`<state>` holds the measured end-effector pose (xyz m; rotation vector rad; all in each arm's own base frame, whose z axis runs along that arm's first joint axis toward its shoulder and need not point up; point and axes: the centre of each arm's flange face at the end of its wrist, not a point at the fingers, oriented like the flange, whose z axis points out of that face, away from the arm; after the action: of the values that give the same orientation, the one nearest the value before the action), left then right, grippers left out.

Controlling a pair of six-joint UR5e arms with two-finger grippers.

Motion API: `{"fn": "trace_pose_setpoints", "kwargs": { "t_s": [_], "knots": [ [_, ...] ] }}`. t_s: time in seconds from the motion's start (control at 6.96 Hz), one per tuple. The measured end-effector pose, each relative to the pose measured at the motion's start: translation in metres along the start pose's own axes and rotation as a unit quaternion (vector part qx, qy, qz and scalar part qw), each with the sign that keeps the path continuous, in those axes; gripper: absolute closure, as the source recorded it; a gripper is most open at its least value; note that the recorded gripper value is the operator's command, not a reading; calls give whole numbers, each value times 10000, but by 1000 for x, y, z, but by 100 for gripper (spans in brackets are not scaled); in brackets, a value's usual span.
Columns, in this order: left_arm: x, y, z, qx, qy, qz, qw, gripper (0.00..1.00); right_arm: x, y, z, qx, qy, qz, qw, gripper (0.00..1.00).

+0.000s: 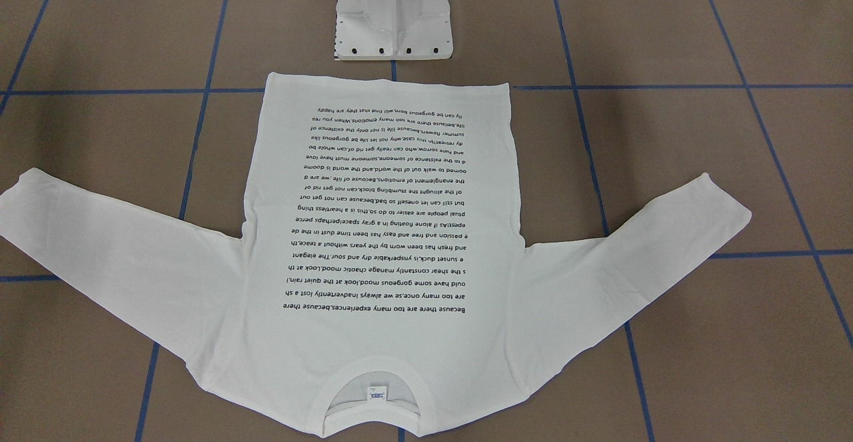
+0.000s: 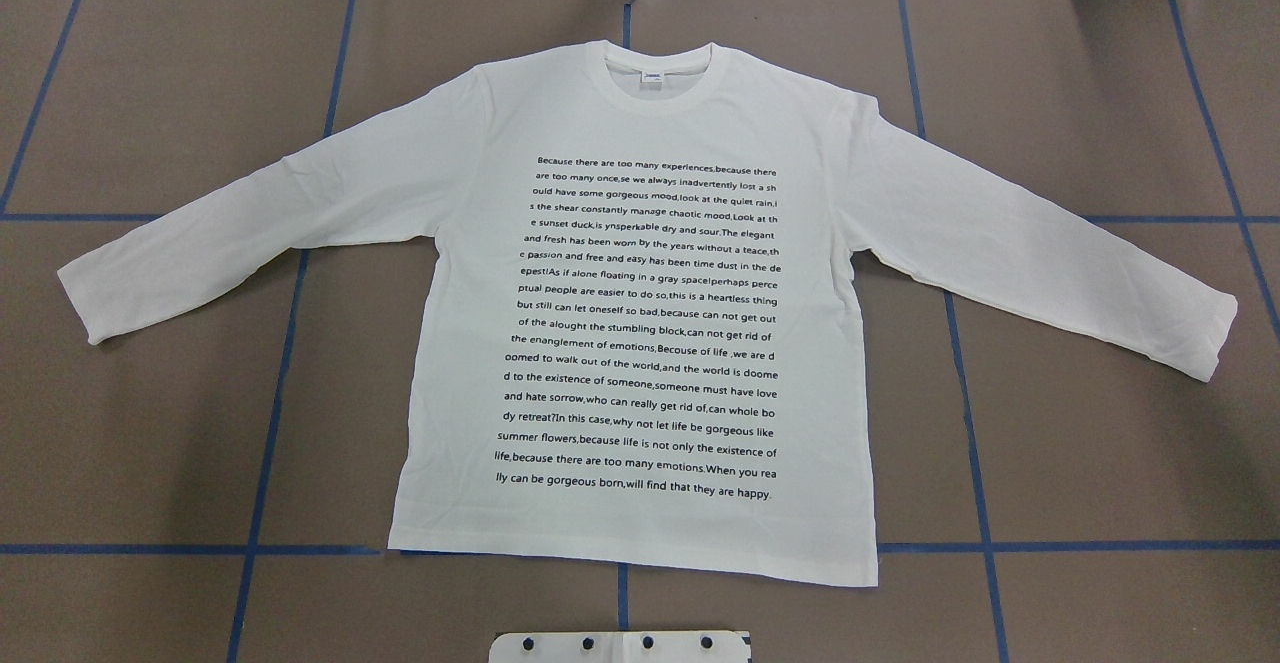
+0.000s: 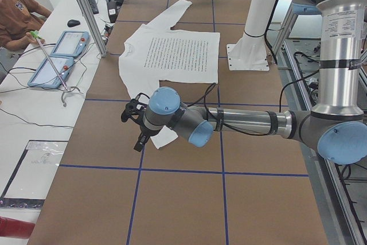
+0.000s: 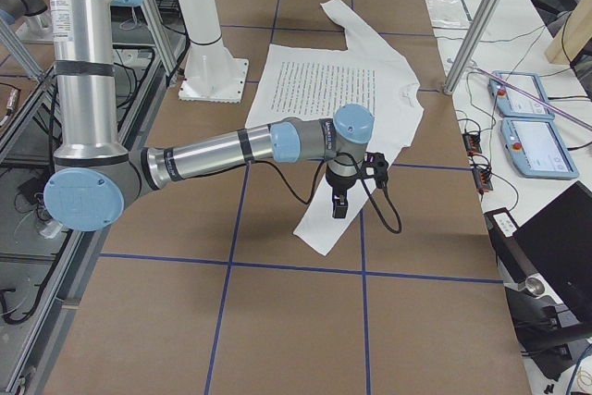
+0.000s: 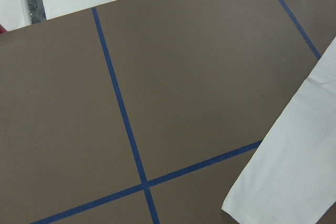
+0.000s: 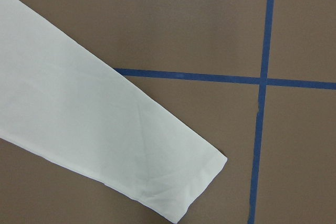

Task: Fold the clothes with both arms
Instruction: 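Move the right gripper toward the sleeve farthest from the left arm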

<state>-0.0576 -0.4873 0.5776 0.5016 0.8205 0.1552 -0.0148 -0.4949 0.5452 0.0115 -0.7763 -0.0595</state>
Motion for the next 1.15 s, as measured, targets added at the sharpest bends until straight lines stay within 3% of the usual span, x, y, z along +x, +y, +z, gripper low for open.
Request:
{"fn": "trace_pose_setpoints", "kwargs": {
  "t_s": [0.57, 1.15],
  "knots": [
    [-4, 20, 8, -95, 117, -39, 9999, 0, 51, -2, 54, 274, -71, -240, 9993, 0],
    [-10, 28, 15, -129, 142, -68, 9998, 0, 23, 5, 91, -114, -441, 12, 9990, 0]
  ]
}}
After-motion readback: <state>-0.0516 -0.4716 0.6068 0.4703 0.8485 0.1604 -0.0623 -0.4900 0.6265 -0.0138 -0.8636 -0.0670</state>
